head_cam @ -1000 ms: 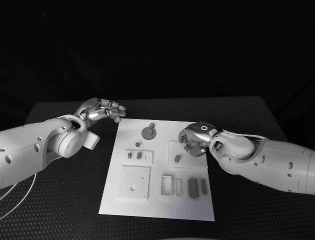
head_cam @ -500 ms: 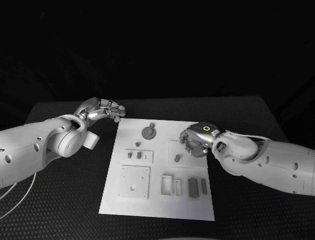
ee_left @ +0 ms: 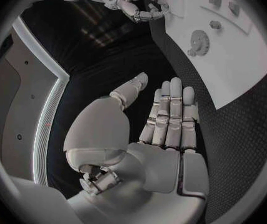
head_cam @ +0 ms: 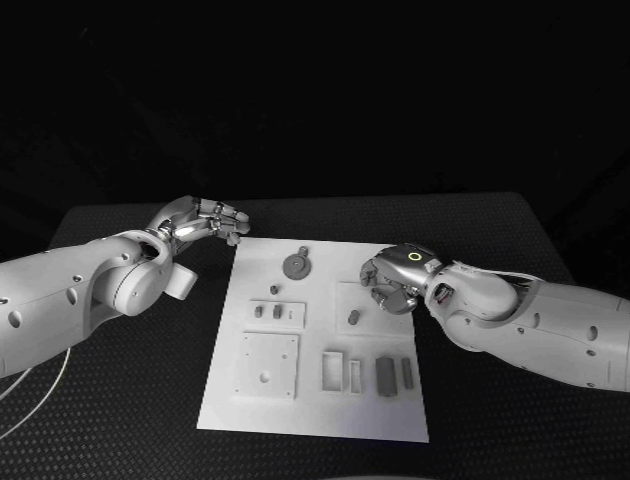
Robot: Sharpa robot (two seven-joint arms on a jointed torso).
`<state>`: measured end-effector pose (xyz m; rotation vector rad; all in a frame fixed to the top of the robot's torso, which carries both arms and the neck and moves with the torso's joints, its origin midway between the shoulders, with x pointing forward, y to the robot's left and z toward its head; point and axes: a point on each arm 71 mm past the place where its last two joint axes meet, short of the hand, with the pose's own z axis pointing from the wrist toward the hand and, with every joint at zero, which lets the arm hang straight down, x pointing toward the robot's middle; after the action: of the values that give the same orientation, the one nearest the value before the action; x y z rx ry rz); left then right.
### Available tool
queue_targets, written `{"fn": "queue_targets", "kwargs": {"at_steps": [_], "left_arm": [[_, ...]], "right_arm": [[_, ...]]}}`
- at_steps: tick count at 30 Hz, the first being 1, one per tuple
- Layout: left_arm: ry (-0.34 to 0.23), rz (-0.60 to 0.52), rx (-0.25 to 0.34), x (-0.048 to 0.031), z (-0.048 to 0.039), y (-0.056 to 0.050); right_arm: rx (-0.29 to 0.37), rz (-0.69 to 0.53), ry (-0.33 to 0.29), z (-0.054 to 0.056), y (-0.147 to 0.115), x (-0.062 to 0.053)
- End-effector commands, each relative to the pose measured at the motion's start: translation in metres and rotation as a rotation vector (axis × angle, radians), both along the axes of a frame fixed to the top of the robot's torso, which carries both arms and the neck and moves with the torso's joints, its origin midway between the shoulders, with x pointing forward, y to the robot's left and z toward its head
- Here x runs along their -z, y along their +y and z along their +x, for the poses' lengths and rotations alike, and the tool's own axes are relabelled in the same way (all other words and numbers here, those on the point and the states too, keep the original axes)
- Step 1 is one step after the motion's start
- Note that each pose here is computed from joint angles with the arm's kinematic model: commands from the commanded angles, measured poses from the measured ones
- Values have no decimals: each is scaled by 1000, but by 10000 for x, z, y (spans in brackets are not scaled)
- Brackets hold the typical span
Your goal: Assemble the parts on the task board
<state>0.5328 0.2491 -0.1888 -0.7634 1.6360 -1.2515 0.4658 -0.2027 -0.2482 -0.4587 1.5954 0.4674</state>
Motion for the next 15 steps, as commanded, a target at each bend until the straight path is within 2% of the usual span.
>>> {"fn": "queue_targets", "kwargs": {"at_steps": [1,15], "left_arm": [[2,-11,13,-6,-5,-17],[4,-11,15,-5,-7,-14]], "right_arm": [[-11,-22,2,-8,8,12],[-9,-43,23,-4,-1,45]]}}
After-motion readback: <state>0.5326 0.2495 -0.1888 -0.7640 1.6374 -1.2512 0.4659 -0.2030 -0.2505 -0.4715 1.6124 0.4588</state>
